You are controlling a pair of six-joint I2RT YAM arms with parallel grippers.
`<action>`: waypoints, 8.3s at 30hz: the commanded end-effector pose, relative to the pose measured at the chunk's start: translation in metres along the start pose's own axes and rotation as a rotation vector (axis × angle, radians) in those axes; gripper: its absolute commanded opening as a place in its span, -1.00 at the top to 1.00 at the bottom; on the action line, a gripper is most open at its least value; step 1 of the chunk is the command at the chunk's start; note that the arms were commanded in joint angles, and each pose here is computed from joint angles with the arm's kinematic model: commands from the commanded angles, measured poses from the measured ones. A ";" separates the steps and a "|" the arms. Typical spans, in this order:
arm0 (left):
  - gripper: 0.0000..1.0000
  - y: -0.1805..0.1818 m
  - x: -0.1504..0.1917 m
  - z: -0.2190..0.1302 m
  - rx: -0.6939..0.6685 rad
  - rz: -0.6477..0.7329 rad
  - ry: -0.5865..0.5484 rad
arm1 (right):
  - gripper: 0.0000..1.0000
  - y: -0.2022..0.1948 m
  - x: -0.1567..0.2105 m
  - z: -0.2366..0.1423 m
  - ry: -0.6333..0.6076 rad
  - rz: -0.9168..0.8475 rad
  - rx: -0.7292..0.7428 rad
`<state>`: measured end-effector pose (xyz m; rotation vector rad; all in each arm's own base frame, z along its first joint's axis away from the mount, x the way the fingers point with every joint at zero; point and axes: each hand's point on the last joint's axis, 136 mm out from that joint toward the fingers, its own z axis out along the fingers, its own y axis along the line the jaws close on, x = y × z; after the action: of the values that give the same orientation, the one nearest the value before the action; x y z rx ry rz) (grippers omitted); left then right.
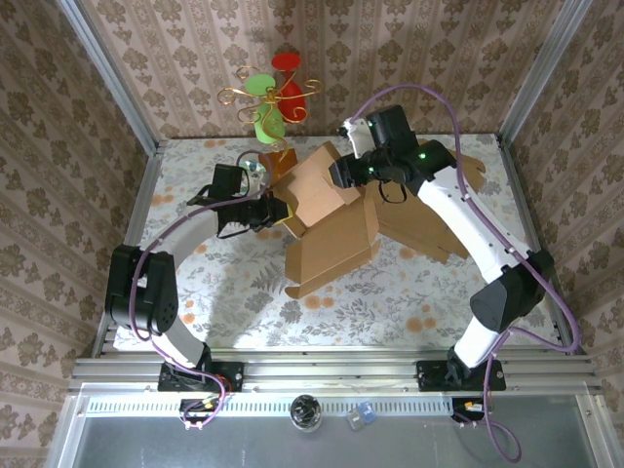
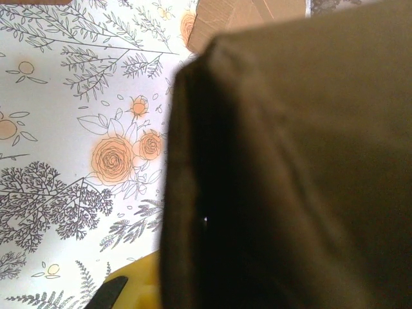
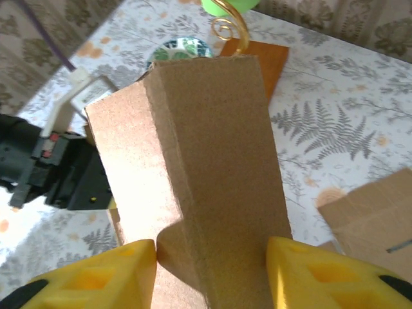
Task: Fold the paper box
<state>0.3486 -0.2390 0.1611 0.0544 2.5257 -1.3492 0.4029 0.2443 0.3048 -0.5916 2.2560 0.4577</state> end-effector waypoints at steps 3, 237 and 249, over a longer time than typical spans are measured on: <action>1.00 -0.024 -0.010 -0.008 0.041 0.077 -0.019 | 0.11 -0.022 0.014 0.014 0.103 -0.086 0.232; 0.12 -0.019 0.058 0.036 -0.181 -0.074 -0.040 | -0.10 0.113 0.102 0.015 0.358 0.613 -0.241; 0.12 -0.026 0.056 0.037 -0.185 -0.043 -0.018 | 0.51 0.104 0.106 0.037 0.388 0.655 -0.165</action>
<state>0.2986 -0.2845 0.1398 -0.0969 2.6459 -1.1104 0.2980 0.3215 0.2089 -0.0294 2.8028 0.9324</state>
